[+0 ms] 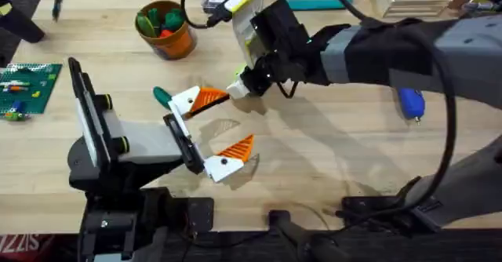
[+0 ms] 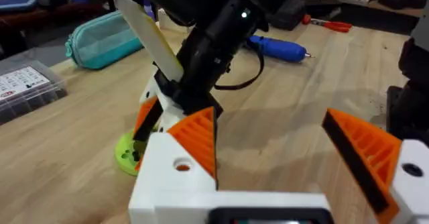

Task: Pick up the gripper from the table and insert it into the empty holder that is missing its gripper. Then pick up a screw, insert it into the mounting hole, and use the screwdriver to tighten it. Finally, clean up the table by picking up the vegetable and placing it into the bucket.

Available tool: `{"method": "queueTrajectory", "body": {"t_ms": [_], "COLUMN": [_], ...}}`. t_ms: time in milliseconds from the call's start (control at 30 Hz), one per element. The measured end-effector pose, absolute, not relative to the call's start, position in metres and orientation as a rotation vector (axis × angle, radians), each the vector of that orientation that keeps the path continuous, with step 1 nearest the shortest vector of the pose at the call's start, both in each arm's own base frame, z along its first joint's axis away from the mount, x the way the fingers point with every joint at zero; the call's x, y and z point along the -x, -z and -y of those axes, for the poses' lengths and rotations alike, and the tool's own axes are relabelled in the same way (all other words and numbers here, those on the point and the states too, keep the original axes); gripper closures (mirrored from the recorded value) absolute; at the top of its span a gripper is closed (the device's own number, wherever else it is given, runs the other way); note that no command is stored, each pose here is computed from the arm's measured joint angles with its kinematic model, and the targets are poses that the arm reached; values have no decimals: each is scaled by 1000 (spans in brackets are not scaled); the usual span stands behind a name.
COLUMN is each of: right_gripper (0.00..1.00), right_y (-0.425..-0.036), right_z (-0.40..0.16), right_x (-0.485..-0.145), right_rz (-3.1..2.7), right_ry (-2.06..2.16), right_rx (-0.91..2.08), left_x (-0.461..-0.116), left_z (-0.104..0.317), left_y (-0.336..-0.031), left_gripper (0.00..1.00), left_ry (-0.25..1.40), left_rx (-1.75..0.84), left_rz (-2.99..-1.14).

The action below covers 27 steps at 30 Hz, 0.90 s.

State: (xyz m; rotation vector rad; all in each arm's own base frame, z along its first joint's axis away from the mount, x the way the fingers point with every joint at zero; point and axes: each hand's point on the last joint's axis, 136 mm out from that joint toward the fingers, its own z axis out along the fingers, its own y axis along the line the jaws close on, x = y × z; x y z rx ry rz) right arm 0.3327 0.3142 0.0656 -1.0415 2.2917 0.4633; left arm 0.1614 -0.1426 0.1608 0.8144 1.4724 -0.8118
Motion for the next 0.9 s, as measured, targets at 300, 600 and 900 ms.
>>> {"method": "queueTrajectory", "body": {"t_ms": [300, 600, 900], "right_gripper": [497, 591, 619], "right_y": [-72, -71, -61], "right_z": [-326, -328, -329], "right_x": [-336, -339, -341], "right_rz": [-2203, -2171, -2184], "right_ry": [-457, -444, -432], "right_rx": [1102, 1126, 1138], "left_x": [-161, -161, -161], "left_z": [143, 143, 143], "left_y": [-161, -161, -161], "left_gripper": [25, 25, 25], "left_ry": [812, 811, 812], "left_rx": [-815, -815, -815], "left_rz": [-1472, -1472, -1472]}}
